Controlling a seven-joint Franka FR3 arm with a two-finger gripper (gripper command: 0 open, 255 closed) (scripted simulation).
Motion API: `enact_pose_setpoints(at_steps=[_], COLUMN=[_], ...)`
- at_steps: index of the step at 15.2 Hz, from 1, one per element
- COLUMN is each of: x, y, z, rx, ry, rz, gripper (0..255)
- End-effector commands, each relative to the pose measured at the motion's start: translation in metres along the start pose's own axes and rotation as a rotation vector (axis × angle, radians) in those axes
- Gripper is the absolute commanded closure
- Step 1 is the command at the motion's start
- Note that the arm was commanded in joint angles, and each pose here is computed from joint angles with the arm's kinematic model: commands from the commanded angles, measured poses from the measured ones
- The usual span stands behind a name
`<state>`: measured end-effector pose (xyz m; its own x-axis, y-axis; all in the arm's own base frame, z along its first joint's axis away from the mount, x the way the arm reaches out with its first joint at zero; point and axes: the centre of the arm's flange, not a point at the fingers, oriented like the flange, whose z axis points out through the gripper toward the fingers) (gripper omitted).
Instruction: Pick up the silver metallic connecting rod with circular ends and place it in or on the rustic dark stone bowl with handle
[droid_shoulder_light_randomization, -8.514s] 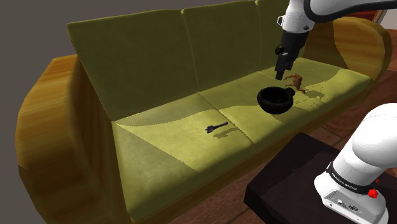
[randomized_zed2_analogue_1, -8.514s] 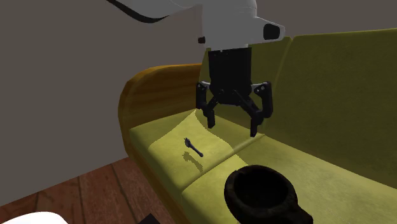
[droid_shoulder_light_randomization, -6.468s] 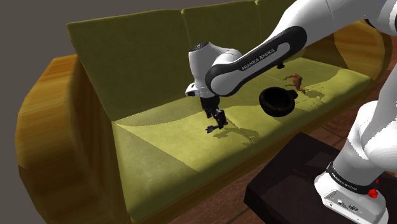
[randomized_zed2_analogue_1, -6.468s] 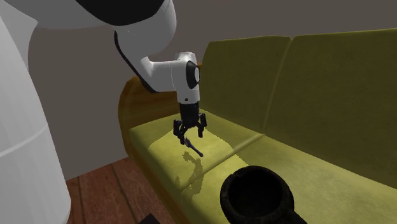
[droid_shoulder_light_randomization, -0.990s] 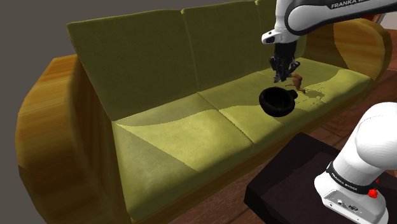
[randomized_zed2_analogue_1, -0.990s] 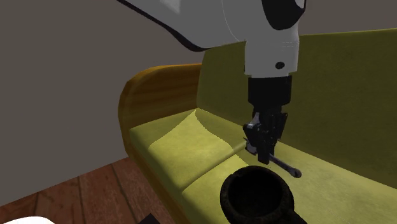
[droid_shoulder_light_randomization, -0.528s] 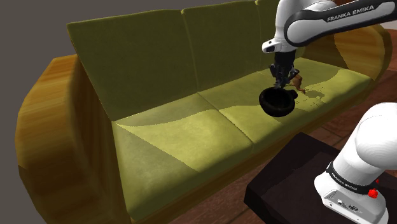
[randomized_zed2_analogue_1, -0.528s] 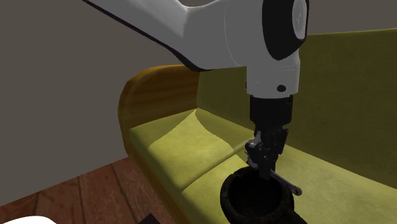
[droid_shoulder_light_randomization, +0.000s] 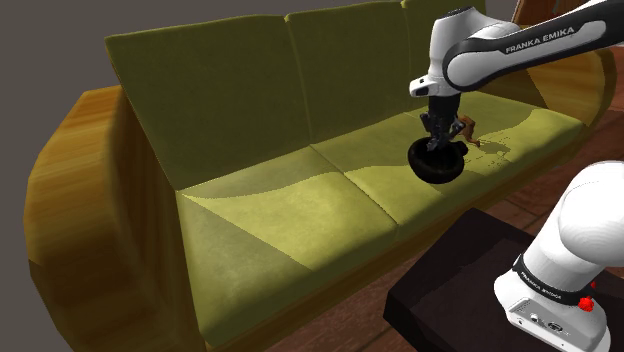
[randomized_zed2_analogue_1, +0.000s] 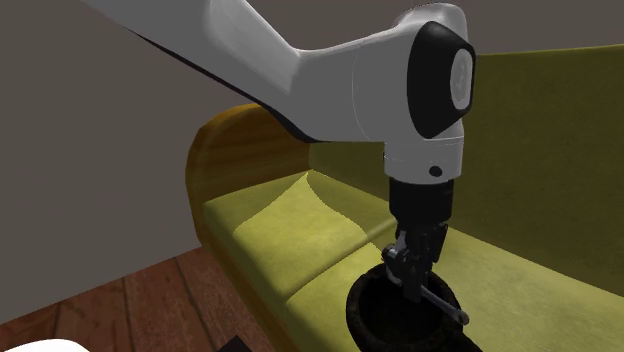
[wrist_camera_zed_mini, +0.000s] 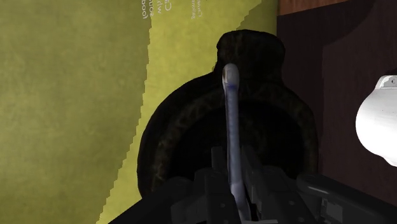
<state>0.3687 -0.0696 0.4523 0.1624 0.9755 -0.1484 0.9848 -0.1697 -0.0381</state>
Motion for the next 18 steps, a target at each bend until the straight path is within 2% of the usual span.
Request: enact_pose_setpoints(at_steps=[1, 6, 7, 12, 16, 18], x=[0.0, 0.0, 0.0, 0.0, 0.0, 0.0], y=[0.0, 0.0, 0.0, 0.0, 0.0, 0.0], z=[0.001, 0.001, 0.001, 0.001, -0.049, -0.049], rx=[0.0, 0.0, 0.0, 0.0, 0.0, 0.0], ry=[0.0, 0.0, 0.0, 0.0, 0.0, 0.0], rz=[0.0, 0.0, 0.0, 0.0, 0.0, 0.0], gripper=[255, 255, 0, 0, 0, 0])
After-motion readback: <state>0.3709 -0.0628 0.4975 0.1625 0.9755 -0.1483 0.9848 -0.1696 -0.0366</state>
